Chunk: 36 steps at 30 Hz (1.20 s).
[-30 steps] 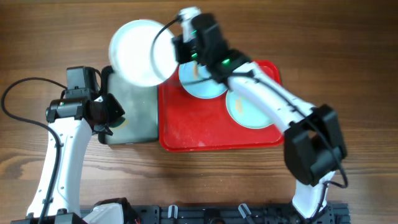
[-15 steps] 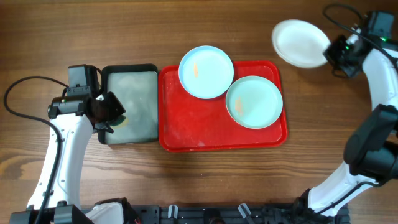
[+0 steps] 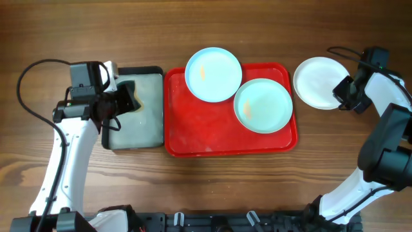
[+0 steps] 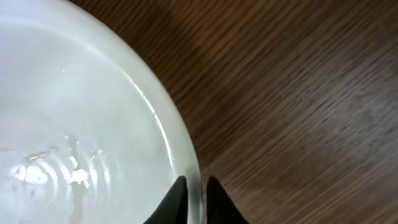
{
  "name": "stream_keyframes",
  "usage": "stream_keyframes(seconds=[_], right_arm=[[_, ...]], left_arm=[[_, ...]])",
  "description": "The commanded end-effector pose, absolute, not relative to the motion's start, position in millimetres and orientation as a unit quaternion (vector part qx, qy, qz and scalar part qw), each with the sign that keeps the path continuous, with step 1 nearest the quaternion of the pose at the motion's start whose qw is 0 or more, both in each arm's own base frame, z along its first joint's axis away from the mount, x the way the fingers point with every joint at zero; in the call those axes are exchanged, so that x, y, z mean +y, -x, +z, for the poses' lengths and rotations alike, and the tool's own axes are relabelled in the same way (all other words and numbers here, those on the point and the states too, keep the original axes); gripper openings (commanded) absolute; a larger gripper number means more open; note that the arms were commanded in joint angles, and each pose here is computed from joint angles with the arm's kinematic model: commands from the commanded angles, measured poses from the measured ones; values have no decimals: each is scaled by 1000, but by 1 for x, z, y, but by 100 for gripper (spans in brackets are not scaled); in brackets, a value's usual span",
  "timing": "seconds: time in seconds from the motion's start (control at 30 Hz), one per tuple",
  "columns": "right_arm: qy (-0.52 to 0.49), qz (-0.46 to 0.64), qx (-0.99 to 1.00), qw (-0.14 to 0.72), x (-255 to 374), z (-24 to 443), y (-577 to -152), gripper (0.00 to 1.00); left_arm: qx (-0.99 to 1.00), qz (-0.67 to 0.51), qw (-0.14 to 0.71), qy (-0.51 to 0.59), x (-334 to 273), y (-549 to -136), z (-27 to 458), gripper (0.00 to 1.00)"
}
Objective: Clean dirty plates on tray and stack at the side
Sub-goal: 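Carry the white plate with the right gripper to the table's right side, then move the right gripper to the left light-blue plate's rim and grip it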
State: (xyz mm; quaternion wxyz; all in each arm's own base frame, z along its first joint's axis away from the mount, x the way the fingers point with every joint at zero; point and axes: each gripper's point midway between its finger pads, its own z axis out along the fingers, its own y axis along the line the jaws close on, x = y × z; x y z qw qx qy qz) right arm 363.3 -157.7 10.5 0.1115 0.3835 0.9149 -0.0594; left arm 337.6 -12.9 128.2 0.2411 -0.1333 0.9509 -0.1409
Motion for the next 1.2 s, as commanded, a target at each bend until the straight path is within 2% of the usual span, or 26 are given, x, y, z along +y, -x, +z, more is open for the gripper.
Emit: stream_keyframes(seconds=[0.0,0.03,0.13,0.23,0.3,0.47,0.67,0.8,0.93,1.0,1.03,1.07,1.17], right_arm=[[-306,-36,945,115,-147,17,-369,51],[-278,-7,953,121,-138,22,-377,60],[-263,86,949,152,-115,68,-409,65],[-235,210,930,190,-72,125,-443,64],[-195,228,932,201,-40,138,-456,58],[-81,181,960,199,51,122,-467,55],[69,104,962,243,160,92,-474,53],[84,85,964,238,178,58,-479,50],[80,75,975,194,175,12,-473,44],[79,74,976,188,175,9,-471,29],[80,75,977,184,175,8,-469,13],[83,89,977,177,180,8,-466,5],[103,195,967,131,214,13,-443,4]], left_arm=[[954,-152,234,106,-26,-335,123,4],[954,-152,234,105,-27,-335,123,4],[954,-152,234,105,-27,-336,123,4],[954,-152,234,105,-27,-335,123,4],[954,-152,234,105,-27,-335,123,4],[954,-152,236,105,-27,-336,123,4],[954,-152,235,105,-27,-336,123,5],[955,-152,233,105,-27,-335,123,5],[956,-152,229,106,-27,-333,122,5],[956,-152,229,106,-27,-333,122,5],[956,-152,229,106,-27,-333,122,5],[956,-152,229,106,-27,-333,122,5],[956,-152,230,106,-27,-333,122,4]])
